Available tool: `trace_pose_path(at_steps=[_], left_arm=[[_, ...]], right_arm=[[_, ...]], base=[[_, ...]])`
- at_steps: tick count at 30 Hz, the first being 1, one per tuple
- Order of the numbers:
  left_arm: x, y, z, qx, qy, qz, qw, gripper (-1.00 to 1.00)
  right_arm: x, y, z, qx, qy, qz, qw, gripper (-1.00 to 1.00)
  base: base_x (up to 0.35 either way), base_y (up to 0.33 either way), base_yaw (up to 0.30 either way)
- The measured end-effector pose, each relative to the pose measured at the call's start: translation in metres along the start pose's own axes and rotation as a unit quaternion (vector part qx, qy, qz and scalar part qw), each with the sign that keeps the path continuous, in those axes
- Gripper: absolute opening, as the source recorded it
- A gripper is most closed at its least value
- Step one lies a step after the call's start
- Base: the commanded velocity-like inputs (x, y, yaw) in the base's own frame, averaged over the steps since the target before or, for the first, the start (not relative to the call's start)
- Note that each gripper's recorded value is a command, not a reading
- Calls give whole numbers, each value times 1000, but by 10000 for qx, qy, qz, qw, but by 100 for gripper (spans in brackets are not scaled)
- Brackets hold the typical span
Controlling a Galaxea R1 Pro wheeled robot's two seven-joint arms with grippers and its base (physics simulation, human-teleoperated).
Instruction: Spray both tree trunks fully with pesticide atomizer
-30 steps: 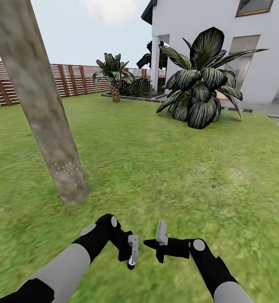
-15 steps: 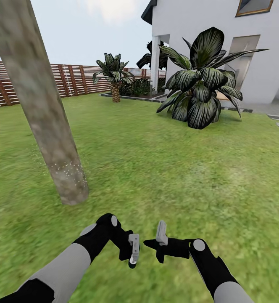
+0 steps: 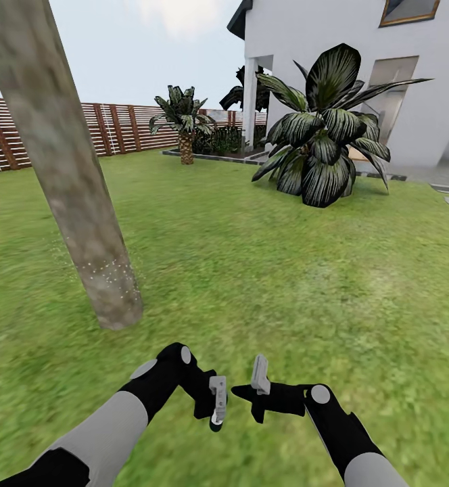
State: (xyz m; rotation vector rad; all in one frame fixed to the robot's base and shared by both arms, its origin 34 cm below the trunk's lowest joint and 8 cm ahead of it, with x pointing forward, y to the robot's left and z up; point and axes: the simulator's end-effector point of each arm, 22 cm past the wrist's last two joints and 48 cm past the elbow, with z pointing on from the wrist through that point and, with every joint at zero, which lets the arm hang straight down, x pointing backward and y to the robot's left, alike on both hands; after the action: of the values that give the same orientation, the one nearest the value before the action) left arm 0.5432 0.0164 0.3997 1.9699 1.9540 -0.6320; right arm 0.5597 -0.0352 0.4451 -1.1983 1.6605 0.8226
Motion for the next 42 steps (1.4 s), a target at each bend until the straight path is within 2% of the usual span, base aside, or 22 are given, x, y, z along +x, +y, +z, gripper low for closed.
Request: trace_pose_path(at_steps=[9, 12, 14, 25, 34, 42], left_arm=[[-5, -1, 1, 8, -47, 12, 10000, -100], [-18, -2, 1, 47, -323, -86, 9994, -100], [-22, -3, 1, 58, -413, -118, 9991, -100], [-23, -3, 0, 62, -442, -132, 9989, -100], [-1, 0, 0, 16, -250, -225, 9994, -100], [49, 20, -23, -211, 224, -319, 9990, -100]], right_arm=[[0, 0, 0, 0, 0, 0, 10000, -100], [0, 0, 0, 0, 0, 0, 10000, -100], [0, 0, 0, 0, -1, 0, 10000, -100], [0, 0, 0, 0, -1, 0, 10000, -100], [0, 0, 0, 0, 0, 0, 10000, -100], [0, 0, 0, -8, 0, 1, 10000, -100]], base=[[0, 0, 0], [0, 0, 0], [0, 0, 0], [0, 0, 0], [0, 0, 0], [0, 0, 0]])
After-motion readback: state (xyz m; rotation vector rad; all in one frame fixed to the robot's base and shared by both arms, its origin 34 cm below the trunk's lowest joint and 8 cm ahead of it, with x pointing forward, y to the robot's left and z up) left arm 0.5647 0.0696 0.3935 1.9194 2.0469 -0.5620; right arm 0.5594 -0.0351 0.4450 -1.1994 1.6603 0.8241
